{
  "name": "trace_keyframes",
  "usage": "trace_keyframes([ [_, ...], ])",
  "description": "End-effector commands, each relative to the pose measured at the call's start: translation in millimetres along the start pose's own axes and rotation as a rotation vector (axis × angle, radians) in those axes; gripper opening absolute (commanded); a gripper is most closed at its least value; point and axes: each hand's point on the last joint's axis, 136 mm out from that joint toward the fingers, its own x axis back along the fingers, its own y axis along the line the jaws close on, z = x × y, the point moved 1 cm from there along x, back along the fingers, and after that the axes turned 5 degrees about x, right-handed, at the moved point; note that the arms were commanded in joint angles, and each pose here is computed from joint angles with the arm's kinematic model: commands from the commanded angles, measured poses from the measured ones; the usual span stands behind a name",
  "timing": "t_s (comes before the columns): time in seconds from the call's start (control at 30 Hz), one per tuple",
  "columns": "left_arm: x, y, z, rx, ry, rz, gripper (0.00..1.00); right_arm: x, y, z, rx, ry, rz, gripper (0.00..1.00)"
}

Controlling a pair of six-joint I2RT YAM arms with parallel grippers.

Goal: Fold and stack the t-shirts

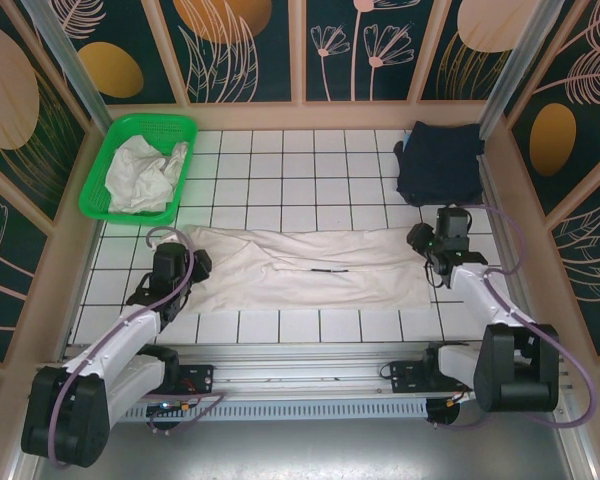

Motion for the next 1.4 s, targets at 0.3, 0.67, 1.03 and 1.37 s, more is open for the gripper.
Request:
trace_keyframes([
  [0.3, -34, -83, 3, -0.210, 0.163, 0.202, 0.69, -34, -8, 58, -0.030, 0.158, 0.028, 0.37],
  [0.67, -68, -39, 44, -0.240, 0.244, 0.008, 0.57, -8, -9, 48, -0.015, 0.104, 0.066, 0.40],
  [1.03, -61, -70, 16, -0.264, 0.194, 0.085, 0.17, -15, 31, 97, 0.125, 0.175, -0.005, 0.47],
  [1.37, -39, -99, 24, -0.314, 0.245, 0.269, 0.50, -19, 29, 104, 0.088, 0.176, -0.038, 0.48],
])
